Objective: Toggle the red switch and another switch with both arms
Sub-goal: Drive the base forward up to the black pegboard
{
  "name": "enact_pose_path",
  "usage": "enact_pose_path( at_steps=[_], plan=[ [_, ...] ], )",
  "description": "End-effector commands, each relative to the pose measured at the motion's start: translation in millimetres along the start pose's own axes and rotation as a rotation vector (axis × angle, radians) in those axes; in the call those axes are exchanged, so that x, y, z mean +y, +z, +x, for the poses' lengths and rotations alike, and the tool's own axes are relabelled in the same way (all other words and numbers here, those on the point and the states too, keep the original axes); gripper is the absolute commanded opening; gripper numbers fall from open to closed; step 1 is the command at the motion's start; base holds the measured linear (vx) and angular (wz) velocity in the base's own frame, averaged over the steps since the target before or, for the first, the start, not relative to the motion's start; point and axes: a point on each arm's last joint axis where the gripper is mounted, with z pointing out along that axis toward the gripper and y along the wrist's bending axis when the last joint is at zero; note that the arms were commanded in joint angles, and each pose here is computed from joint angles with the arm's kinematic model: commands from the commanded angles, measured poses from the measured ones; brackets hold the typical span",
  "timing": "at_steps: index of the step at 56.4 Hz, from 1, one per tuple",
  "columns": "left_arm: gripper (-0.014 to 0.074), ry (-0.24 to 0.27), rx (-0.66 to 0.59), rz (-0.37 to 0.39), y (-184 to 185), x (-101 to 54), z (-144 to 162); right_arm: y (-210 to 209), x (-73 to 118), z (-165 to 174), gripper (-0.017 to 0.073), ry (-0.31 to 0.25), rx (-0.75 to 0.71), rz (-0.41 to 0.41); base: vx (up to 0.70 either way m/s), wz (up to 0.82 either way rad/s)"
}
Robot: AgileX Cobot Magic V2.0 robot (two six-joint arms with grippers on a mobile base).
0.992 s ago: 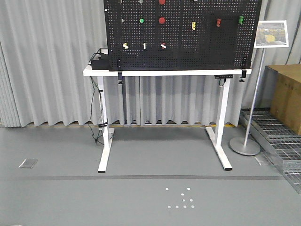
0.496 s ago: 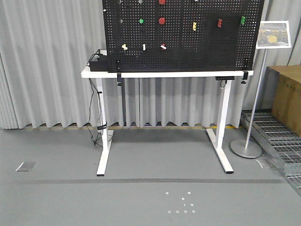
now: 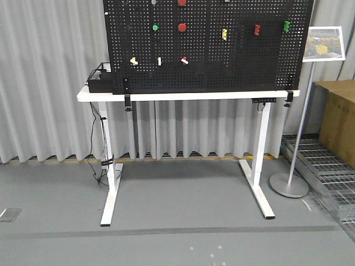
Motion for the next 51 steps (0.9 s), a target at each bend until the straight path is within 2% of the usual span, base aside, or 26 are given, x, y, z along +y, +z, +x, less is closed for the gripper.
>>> enact_pose_path(
  at_steps=[1, 51],
  plan=[
    [0.0003, -0.011, -0.080, 0.015, -0.4, -0.7, -1.7, -0.7, -0.2, -6.5, -0.0006, 0.001, -0.091, 0.003, 0.39, 0.01],
    [0.0003, -0.011, -0.080, 0.015, -0.4, -0.7, -1.7, -0.7, -0.2, -6.6, -0.0006, 0.001, -0.092, 0.003, 0.45, 0.06]
  ],
)
